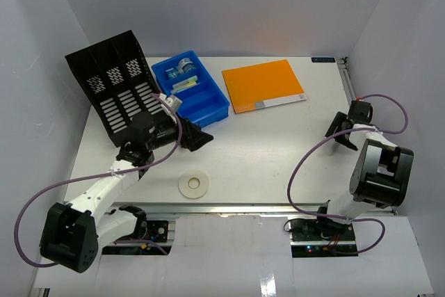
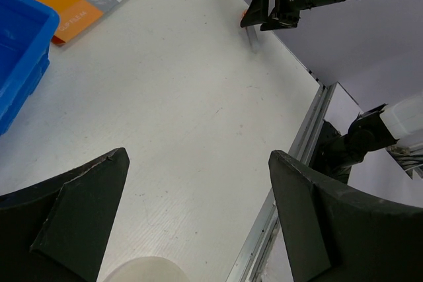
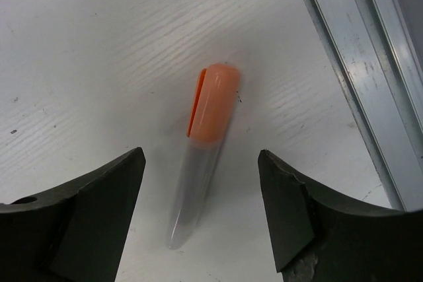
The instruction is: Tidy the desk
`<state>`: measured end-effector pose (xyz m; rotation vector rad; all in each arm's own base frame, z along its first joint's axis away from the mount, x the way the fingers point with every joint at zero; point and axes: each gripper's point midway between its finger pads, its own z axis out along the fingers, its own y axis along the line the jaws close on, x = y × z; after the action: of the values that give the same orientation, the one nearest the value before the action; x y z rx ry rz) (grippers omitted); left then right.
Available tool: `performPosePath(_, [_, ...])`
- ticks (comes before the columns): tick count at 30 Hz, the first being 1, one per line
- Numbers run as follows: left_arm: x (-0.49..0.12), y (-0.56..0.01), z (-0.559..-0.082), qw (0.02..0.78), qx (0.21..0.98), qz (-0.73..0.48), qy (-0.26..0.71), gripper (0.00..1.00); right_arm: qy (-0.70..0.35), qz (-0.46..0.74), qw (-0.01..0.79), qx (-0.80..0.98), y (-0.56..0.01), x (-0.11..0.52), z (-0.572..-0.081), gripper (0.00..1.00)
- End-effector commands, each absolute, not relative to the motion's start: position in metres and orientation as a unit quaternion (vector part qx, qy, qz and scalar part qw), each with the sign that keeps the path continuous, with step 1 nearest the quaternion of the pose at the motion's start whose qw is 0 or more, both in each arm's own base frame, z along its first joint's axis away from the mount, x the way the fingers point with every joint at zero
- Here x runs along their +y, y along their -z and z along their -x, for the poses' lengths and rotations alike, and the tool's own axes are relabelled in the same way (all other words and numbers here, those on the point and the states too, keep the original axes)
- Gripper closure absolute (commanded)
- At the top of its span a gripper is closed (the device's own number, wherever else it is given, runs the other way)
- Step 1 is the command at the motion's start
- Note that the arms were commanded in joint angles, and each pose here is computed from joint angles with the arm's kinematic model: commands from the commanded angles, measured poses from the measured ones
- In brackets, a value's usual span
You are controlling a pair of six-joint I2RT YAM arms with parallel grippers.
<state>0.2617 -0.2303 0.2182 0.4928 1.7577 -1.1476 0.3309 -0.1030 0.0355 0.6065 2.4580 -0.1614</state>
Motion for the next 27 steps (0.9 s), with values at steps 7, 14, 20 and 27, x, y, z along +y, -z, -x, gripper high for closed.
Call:
performPosePath(7, [-0.24,-0.203,-0.255,0.429,0.729,-0.174,0.504,0.02,0.056,-0.242,0.301,0.921,-0.026,-0.106,-0.358,0.37])
performPosePath(14, [-0.281,-0.195,-0.237,0.406,0.736,-0.205,0.502,0.02,0.039,-0.232,0.296,0.926,-0.022,-0.1,-0.361,0.62])
performPosePath(20, [-0.321,-0.176,-0.237,0.381,0.749,-0.232,0.491,0.02,0.026,-0.228,0.302,0.925,-0.026,-0.097,-0.361,0.76])
performPosePath(27, [-0.374,-0.174,-0.25,0.414,0.739,-0.274,0.455,0.02,-0.064,-0.212,0.328,0.918,-0.046,-0.07,-0.364,0.92])
